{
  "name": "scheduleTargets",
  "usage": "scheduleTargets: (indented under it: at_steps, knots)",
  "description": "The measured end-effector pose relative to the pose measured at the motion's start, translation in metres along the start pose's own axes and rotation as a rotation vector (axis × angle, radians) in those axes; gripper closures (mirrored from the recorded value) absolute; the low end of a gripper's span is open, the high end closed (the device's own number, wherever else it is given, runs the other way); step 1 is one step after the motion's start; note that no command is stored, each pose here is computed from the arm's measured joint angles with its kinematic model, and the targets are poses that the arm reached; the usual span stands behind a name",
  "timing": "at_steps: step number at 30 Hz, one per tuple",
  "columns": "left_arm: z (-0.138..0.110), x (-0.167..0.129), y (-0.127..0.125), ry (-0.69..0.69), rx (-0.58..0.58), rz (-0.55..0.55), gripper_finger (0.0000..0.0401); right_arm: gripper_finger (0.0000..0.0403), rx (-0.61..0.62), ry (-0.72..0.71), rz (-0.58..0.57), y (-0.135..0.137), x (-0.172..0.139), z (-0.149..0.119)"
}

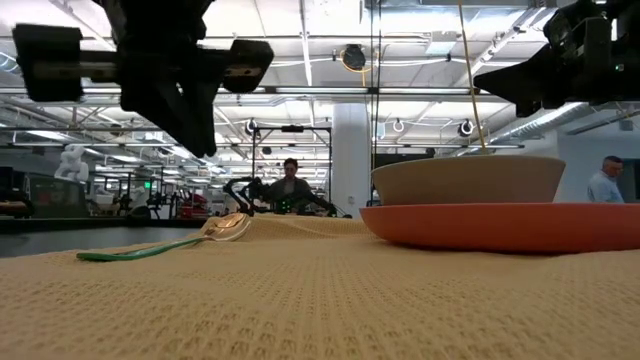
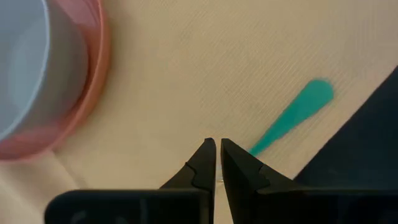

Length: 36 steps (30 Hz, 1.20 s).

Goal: Set table place
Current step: Put the spoon into the bowl on the napkin

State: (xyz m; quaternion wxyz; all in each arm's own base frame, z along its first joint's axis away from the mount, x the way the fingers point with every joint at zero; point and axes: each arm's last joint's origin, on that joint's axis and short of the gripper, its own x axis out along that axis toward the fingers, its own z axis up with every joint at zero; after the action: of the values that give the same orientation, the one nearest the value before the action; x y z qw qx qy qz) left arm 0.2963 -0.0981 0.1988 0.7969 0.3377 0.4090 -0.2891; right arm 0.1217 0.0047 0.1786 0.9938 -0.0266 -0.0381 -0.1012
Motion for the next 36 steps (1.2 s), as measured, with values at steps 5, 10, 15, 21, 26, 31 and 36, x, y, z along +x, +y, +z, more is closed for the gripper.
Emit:
scheduleTargets:
  at_steps: [5,10,15,21,26,31,36]
  knots:
    - [-0.003,0.0,0.006,0.001,0.096,0.019,0.037,0.0403,0.008,-0.001,0.0,0.0,0.0,0.0]
    - [-0.003,0.0,0.011,-0.018,0.054,0.041,0.037,0.0403,0.008,-0.001,0.0,0.0,0.0,0.0]
    - [0.006,-0.001,0.014,-0.104,0.044,0.092,0.037,0.0403,0.009,0.0,0.0,0.0,0.0,0.0]
    - [0.001,-0.001,0.01,-0.048,0.164,0.053,0.037,0.0403,0.009,-0.001,0.0,0.0,0.0,0.0]
    - [-0.007,0.008,0.003,0.038,0.262,-0.03,0.037,0.0403,0.009,-0.001,0.0,0.0,0.0,0.0]
    - [-0.007,0.018,0.002,0.023,0.271,-0.045,0.0339,0.0403,0.008,0.004,0.0,0.0,0.0,0.0]
    - [-0.005,0.031,-0.005,0.053,0.362,-0.053,0.0274,0.0403,0.005,0.013,0.0,0.0,0.001,-0.001]
